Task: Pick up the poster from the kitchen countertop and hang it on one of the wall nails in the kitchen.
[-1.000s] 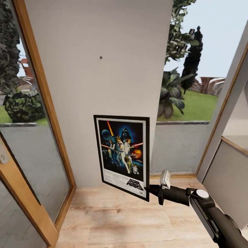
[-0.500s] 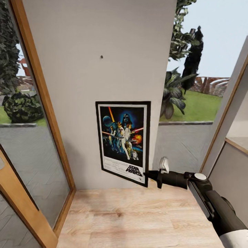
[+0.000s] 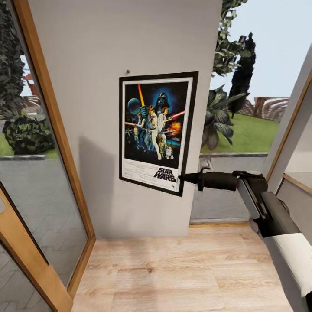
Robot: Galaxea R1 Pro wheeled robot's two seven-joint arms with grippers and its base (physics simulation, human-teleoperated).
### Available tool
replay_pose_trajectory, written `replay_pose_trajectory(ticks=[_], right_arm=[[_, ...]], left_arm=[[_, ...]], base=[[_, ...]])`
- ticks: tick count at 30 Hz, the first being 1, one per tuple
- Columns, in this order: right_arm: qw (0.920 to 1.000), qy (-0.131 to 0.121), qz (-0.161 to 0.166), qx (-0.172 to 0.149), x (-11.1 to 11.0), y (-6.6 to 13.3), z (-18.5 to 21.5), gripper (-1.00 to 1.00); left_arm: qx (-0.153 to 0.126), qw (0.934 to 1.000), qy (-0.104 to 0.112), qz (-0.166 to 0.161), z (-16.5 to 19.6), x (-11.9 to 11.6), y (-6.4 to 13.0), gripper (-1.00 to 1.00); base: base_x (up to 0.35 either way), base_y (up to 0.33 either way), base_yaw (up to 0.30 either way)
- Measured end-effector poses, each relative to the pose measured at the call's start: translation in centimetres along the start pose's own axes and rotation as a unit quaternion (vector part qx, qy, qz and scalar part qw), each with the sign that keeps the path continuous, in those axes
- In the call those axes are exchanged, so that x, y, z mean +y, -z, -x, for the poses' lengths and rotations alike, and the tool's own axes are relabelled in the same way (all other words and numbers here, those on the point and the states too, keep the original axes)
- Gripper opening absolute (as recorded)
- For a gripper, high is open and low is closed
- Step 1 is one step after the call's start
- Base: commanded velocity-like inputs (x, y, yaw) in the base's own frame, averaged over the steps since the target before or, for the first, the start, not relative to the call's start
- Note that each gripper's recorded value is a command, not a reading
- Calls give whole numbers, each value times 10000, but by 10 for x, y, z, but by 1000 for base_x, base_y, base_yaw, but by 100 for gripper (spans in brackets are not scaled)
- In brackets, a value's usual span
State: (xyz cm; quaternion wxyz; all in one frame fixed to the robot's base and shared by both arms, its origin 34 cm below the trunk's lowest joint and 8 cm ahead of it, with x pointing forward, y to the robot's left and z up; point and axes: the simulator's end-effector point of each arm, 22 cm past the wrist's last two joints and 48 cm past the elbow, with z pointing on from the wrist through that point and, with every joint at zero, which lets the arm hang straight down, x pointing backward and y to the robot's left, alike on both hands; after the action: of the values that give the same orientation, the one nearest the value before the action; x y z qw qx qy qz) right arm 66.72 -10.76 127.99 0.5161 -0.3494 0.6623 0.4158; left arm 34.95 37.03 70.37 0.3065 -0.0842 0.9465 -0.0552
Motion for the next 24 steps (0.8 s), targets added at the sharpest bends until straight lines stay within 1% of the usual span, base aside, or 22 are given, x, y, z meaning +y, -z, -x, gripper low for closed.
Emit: replay_pose_trajectory(ticks=[2, 6, 8, 9, 11, 13, 15, 18, 19, 24], right_arm=[[10000, 0, 81, -27, 3, 1, 23, -100], [9998, 30, 171, -34, 9, 3, 54, -100], [9998, 27, 211, -42, 12, 5, 83, -100], [9997, 53, 212, -48, 13, 7, 108, -100], [9996, 64, 262, -70, 16, 4, 122, -100], [9994, 25, 342, -84, 19, -2, 130, -100], [9992, 22, 385, -84, 21, -3, 132, -100], [9981, 30, 613, -83, 32, -4, 134, -100], [9968, 42, 799, -79, 41, -4, 134, -100], [9951, 109, 970, 160, 51, -14, 121, -100]], left_arm=[[5, 10000, 2, -2, 0, 0, 0, 100], [3, 10000, 2, -2, 0, 0, 0, 100], [2, 10000, 2, -1, 0, 0, 0, 100], [4, 10000, 2, -2, 0, 0, 0, 100], [4, 10000, 2, -1, 0, 0, 0, 100], [3, 10000, 2, 0, 0, 0, 0, 100], [3, 10000, 2, -1, 0, 0, 0, 100], [3, 10000, 2, 0, 0, 0, 0, 100], [3, 10000, 2, 0, 0, 0, 0, 100], [5, 10000, -1, -1, 0, 0, 0, 100]], base=[[0, 0, 0], [0, 0, 0], [0, 0, 0], [0, 0, 0], [0, 0, 0], [0, 0, 0], [0, 0, 0], [0, 0, 0], [0, 0, 0], [0, 0, 0]])
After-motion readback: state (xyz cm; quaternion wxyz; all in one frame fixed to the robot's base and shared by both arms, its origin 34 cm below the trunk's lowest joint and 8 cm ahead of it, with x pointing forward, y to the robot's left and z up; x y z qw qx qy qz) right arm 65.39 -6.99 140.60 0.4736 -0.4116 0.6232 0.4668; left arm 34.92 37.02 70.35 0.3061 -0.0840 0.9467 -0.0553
